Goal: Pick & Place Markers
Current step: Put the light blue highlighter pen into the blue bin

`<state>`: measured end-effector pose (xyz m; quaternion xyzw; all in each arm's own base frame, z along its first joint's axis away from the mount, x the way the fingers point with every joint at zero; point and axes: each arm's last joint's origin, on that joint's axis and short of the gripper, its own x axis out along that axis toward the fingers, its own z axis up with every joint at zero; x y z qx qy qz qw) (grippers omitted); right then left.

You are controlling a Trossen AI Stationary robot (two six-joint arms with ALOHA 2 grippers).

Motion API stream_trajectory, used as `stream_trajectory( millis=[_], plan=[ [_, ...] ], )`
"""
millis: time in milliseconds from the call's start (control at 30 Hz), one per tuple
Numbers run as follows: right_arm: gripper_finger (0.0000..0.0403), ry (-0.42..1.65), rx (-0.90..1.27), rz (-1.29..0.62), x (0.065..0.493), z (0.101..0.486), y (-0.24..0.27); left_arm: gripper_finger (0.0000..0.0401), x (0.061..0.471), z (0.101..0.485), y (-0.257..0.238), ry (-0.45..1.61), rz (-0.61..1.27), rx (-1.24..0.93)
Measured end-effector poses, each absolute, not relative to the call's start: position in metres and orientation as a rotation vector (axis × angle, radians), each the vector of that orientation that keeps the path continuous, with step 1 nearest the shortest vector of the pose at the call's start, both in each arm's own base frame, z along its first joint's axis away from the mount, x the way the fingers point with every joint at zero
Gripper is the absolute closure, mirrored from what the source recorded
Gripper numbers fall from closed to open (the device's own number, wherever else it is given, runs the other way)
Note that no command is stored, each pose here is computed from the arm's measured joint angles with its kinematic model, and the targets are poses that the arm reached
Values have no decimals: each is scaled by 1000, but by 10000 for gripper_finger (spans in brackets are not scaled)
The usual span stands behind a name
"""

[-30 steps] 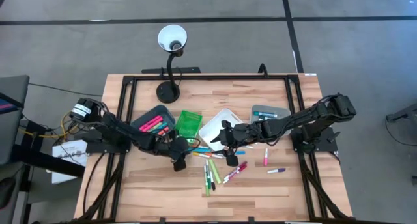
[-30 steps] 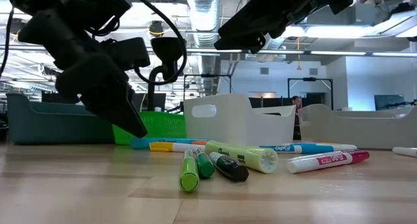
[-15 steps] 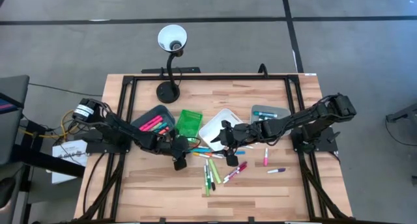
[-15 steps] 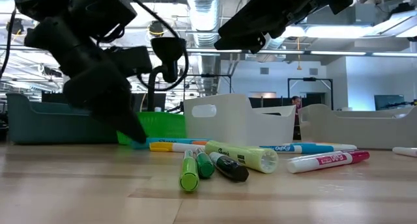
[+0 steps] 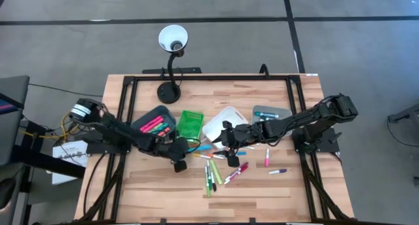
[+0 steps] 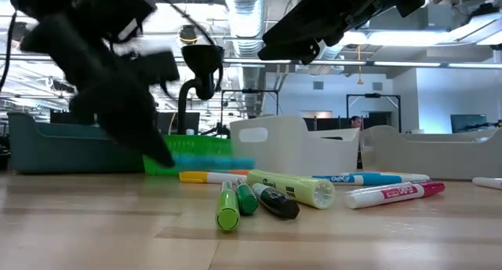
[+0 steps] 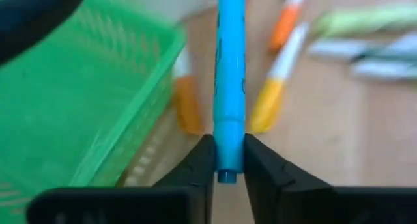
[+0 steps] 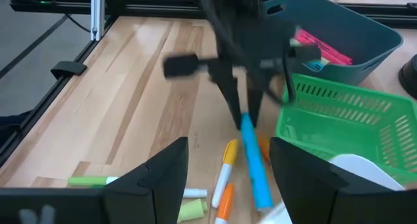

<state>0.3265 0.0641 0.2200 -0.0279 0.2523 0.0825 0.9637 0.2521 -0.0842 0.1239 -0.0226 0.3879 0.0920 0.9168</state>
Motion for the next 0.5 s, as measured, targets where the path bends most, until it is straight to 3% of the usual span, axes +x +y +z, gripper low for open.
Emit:
stream_trajectory(
  millis=[233,333,500],
  plan=[
    [198,524,-58,167,326,219,64,351,230,188,-99,550,126,-39],
    [198,532,-59,167,326,218,64,344,208,206,-96,499,269,15],
    [198,568,-62,166,324,215,64,337,167,210,-71,581,541,-41]
  ],
)
